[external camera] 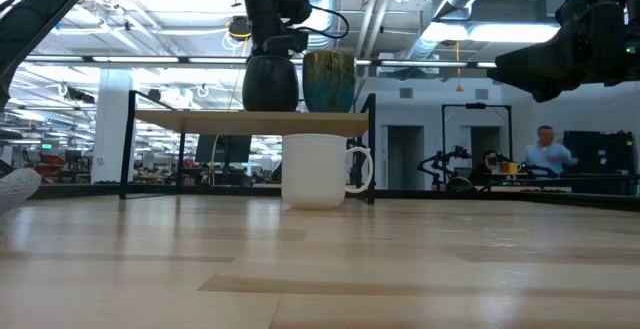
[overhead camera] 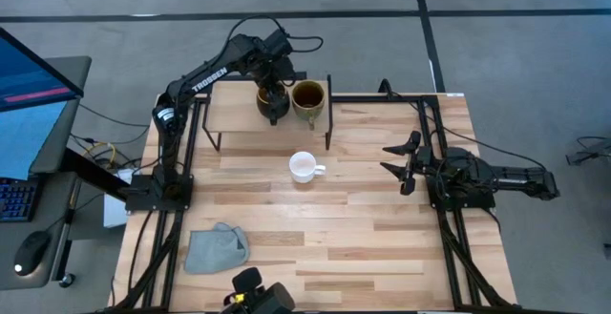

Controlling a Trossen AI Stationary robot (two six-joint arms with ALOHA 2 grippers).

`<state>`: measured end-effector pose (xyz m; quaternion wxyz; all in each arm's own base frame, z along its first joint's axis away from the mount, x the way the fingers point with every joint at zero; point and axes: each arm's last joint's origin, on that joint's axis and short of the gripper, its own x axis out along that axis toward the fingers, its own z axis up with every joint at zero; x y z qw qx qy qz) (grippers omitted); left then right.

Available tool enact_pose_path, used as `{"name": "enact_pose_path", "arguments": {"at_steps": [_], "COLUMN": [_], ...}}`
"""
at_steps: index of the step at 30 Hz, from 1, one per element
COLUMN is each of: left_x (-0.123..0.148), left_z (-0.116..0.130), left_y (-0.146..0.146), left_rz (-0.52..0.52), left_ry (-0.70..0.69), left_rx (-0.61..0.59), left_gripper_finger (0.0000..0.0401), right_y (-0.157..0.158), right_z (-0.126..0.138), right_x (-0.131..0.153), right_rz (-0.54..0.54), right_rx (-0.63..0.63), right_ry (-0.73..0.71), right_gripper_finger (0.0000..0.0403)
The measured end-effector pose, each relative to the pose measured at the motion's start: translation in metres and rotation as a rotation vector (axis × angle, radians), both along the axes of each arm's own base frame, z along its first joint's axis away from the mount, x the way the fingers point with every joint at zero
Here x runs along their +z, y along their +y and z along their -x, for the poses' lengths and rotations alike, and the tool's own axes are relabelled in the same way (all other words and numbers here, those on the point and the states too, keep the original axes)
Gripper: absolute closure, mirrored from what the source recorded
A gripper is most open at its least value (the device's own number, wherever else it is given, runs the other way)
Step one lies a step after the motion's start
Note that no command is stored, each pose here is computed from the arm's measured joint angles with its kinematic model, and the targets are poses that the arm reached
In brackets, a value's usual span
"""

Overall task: Stack small to large cups/mugs on shelf
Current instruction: Put the black yellow mug on the shelf, then put the white mug on the shelf

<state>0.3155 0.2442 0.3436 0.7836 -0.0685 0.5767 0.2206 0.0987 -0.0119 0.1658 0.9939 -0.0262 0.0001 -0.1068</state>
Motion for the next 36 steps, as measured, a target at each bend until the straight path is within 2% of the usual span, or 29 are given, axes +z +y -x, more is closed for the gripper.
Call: {"name": "enact_pose_path", "arguments": {"at_steps": [9, 26, 36], "left_x": [-0.001, -0.001, 0.040], "left_z": [0.003, 0.003, 0.009], "left_y": [-0.002, -0.001, -0.006], "left_rz": [0.006, -0.001, -0.061], "left_ry": [0.045, 0.050, -0.053], "left_rx": [0.006, -0.011, -0.011], "left_gripper_finger": [0.0194, 0.0194, 0.0194], "right_y": [0.000, 0.000, 0.000], "right_z": [0.000, 0.000, 0.000], "right_x": [0.000, 0.000, 0.000], "right_rz": [0.000, 0.000, -0.010], "right_rx": [0.000, 0.000, 0.000], "right_ry": [0.000, 0.000, -0.003], "right_gripper_finger": [0.0158, 0.0158, 0.0158]}}
